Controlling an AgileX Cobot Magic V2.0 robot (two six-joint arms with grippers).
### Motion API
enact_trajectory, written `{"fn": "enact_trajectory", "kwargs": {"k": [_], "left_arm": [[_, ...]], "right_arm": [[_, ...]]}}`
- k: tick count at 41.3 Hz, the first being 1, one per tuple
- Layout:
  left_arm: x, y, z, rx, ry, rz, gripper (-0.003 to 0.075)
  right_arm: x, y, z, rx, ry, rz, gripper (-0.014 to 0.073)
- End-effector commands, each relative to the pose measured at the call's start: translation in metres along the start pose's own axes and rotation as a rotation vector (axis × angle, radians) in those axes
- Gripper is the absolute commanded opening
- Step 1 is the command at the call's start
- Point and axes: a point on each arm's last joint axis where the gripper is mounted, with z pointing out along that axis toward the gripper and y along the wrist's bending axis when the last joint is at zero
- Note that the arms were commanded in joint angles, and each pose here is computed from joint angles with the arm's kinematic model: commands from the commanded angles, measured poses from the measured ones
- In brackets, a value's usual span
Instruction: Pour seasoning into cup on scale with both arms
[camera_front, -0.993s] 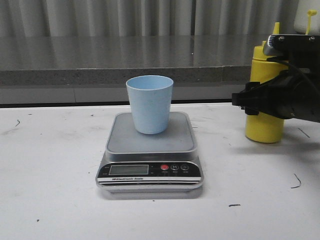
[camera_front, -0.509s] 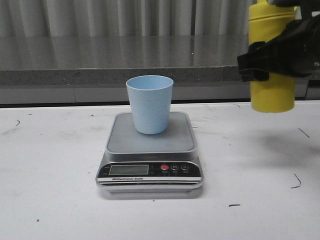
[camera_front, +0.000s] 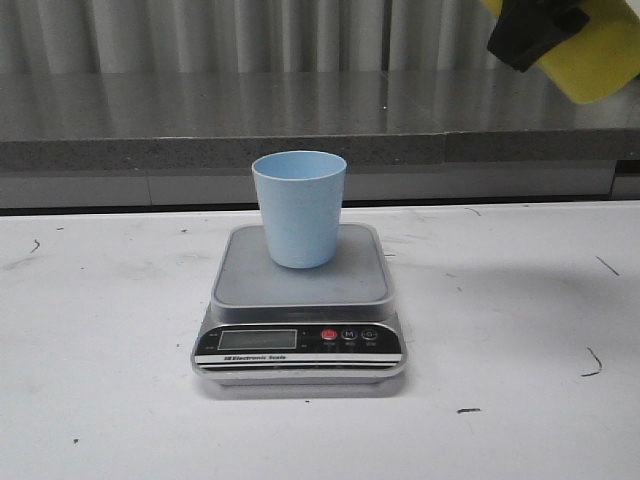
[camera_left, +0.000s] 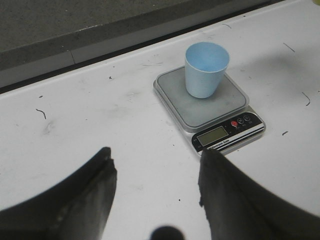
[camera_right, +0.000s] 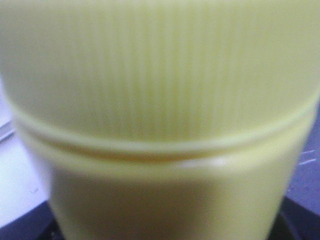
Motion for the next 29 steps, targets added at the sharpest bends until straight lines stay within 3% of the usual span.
{"fn": "enact_trajectory", "kwargs": {"k": [1, 7, 17, 29], "left_arm": [[-0.012, 0.000, -0.005, 0.002, -0.093, -0.015, 0.0375], [-0.012, 0.000, -0.005, 0.002, -0.093, -0.015, 0.0375], [-0.012, 0.000, -0.005, 0.002, -0.093, -0.015, 0.0375], [-0.012, 0.000, -0.005, 0.002, -0.093, -0.015, 0.0375]], "right_arm": [[-0.024, -0.008, -0.013, 0.083, -0.044, -0.179, 0.0328], [-0.028, 0.012, 0.002, 0.065, 0.019, -0.341, 0.0328], [-0.024, 0.034, 0.030, 0.021, 0.115, -0.468, 0.0328], [-0.020, 0.044, 0.046, 0.077, 0.236, -0.711, 0.0328]]}}
